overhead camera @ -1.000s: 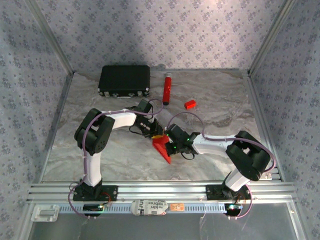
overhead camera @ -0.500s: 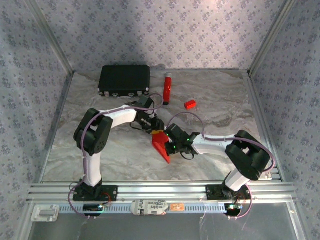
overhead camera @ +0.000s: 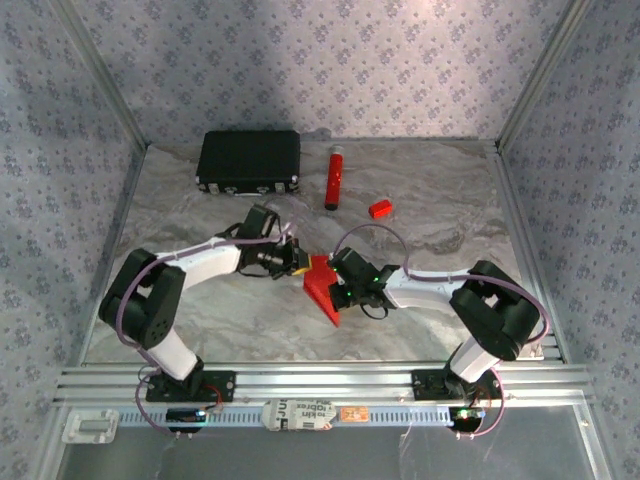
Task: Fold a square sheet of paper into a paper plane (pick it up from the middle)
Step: Third fold the triangle at the center of the table.
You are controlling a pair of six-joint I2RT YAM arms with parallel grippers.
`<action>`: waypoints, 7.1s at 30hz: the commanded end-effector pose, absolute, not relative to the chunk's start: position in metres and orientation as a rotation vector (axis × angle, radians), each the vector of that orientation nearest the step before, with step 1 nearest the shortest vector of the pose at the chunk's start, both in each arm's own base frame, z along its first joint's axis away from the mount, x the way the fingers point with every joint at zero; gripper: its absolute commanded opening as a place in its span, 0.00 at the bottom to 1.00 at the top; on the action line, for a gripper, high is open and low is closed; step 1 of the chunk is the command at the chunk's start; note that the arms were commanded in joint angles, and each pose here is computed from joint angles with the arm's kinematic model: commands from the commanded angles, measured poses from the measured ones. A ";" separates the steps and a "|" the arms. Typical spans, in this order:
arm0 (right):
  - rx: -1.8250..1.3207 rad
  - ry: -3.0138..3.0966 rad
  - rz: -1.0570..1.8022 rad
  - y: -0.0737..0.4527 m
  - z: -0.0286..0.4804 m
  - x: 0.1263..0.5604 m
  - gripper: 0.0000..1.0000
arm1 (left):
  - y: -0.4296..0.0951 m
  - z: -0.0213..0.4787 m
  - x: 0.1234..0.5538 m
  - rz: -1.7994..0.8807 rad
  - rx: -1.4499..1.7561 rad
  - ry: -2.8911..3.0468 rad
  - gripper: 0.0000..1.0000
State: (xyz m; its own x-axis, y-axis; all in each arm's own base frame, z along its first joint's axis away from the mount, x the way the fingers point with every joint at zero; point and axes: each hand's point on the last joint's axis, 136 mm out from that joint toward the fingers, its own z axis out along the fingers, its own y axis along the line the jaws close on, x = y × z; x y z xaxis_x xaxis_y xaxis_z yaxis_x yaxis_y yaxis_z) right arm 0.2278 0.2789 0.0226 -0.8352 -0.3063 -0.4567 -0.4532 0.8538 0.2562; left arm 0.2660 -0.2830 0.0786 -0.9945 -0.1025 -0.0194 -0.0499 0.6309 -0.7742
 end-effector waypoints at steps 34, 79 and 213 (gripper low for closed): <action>-0.531 2.699 0.425 0.262 0.006 0.220 0.00 | -0.307 0.024 0.216 -1.400 -0.168 2.851 0.00; -0.394 2.746 0.943 0.321 0.039 0.189 0.01 | -0.288 -0.009 0.205 -1.216 -0.205 2.976 0.00; -0.096 2.959 0.843 0.268 -0.019 0.171 0.03 | -0.288 0.004 0.218 -1.255 -0.252 2.937 0.00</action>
